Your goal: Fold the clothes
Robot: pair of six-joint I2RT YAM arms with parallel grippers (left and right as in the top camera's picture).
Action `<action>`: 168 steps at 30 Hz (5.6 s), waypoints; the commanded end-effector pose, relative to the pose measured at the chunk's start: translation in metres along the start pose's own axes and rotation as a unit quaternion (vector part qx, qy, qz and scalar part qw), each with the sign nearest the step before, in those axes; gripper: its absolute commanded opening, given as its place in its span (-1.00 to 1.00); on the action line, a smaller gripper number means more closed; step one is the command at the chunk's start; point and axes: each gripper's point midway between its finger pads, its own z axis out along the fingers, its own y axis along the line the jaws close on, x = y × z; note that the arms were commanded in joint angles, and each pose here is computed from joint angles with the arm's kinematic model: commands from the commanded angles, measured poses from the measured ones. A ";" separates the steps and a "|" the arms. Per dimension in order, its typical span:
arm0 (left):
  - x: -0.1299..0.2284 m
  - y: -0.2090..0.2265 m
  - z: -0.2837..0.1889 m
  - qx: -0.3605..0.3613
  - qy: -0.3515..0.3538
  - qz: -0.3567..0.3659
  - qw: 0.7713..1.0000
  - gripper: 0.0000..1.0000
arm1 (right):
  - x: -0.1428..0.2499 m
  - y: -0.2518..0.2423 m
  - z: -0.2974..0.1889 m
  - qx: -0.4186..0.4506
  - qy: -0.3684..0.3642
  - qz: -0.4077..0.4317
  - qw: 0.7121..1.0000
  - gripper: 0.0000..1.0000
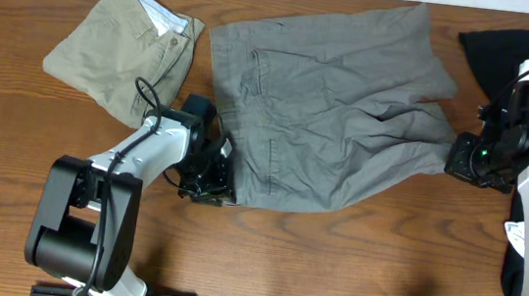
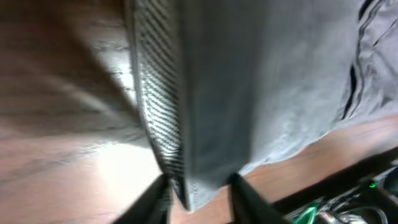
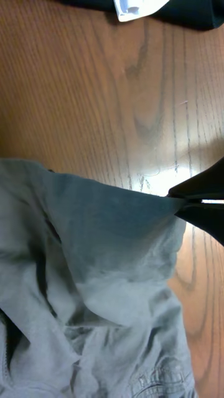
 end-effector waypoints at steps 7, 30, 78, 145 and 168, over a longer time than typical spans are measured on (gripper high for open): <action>-0.003 0.014 -0.050 0.030 -0.006 -0.045 0.999 -0.88 | -0.011 -0.014 -0.003 0.010 -0.021 0.013 1.000 -0.98; 0.037 0.024 -0.182 0.009 -0.209 -0.010 0.978 -0.50 | -0.006 -0.025 -0.024 -0.012 -0.035 -0.002 0.999 -0.97; 0.037 0.003 0.016 0.051 0.081 -0.098 0.991 -0.87 | -0.012 -0.029 -0.025 -0.001 -0.046 0.009 0.999 -0.97; 0.051 0.000 -0.183 -0.020 -0.266 0.097 0.959 -0.86 | 0.093 0.023 0.044 -0.092 0.188 -0.031 0.977 0.13; 0.049 -0.001 -0.184 -0.020 -0.270 0.099 0.958 -0.85 | 0.131 0.065 0.087 -0.241 0.162 -0.098 0.952 -0.97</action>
